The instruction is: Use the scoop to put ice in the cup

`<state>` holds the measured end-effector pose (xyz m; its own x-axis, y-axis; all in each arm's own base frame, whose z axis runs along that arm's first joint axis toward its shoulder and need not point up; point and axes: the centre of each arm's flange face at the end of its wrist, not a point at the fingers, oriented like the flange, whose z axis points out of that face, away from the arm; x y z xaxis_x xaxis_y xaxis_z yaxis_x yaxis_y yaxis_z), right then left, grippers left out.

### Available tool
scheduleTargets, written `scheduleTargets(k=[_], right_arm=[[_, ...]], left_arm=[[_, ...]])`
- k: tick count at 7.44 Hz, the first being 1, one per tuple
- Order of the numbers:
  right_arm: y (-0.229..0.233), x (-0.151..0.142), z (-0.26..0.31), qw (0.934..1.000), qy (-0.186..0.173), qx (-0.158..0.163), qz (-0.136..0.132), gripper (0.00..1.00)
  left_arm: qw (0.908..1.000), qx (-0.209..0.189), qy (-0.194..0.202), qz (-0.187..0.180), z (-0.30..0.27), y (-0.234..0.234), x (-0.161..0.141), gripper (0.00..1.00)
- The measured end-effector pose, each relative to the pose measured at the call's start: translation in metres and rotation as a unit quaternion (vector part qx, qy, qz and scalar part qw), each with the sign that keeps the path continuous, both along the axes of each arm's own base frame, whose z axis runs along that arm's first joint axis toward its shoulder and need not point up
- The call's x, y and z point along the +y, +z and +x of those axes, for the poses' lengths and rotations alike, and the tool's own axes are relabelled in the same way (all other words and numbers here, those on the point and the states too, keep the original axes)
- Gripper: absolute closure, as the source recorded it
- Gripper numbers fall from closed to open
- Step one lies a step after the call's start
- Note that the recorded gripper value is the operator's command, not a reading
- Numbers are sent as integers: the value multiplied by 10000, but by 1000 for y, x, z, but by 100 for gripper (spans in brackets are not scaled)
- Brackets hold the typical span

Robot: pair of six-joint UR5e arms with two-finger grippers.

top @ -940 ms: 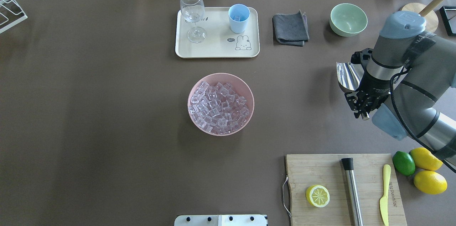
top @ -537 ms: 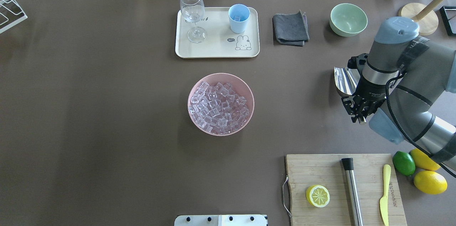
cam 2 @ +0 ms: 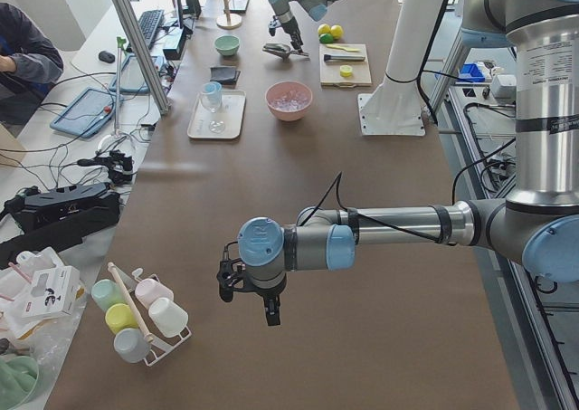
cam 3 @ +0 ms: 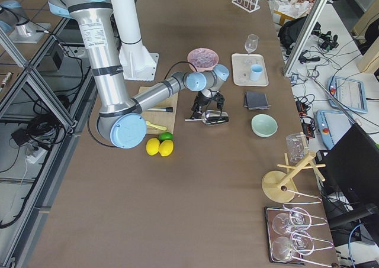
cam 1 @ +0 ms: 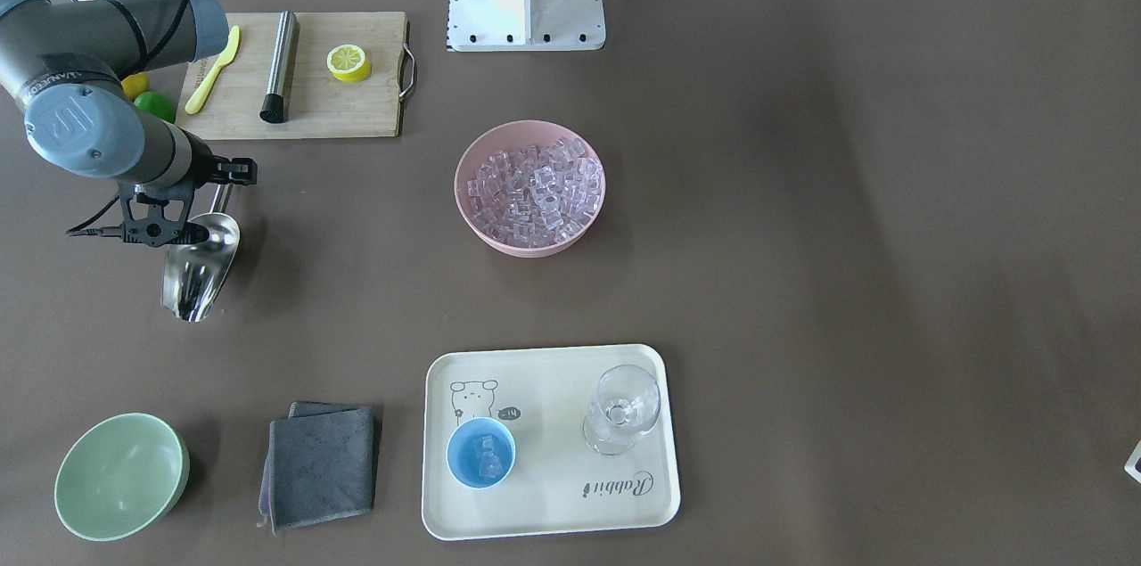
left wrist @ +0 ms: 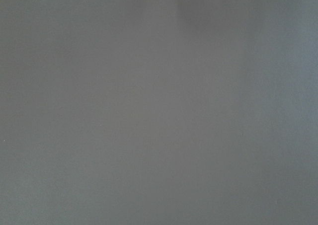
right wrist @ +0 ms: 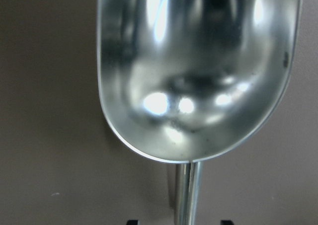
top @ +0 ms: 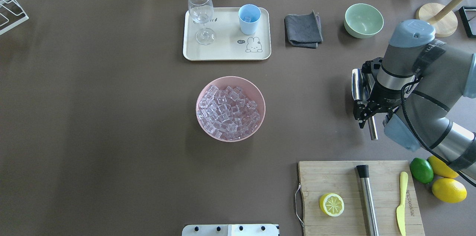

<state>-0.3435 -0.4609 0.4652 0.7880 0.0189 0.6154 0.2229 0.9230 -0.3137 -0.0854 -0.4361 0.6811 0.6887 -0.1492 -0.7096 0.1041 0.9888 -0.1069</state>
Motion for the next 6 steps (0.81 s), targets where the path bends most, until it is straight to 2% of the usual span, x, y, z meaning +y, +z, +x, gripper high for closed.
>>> scheduleTargets(k=[2,3,5,6], right_arm=[[-8,-1,4,10000,33,-41,79,1],[-16,-10,18,9997,170,-86,174,1],[-35,-46,89,9952,809,-272,470,1],[-41,-65,141,9898,1198,-355,685,1]], left_arm=[[10000,0,1,-12,0,1,0,2],[10000,1,1,-18,0,2,0,2],[10000,1,5,-18,1,1,0,2],[10000,1,6,-17,1,1,0,2]])
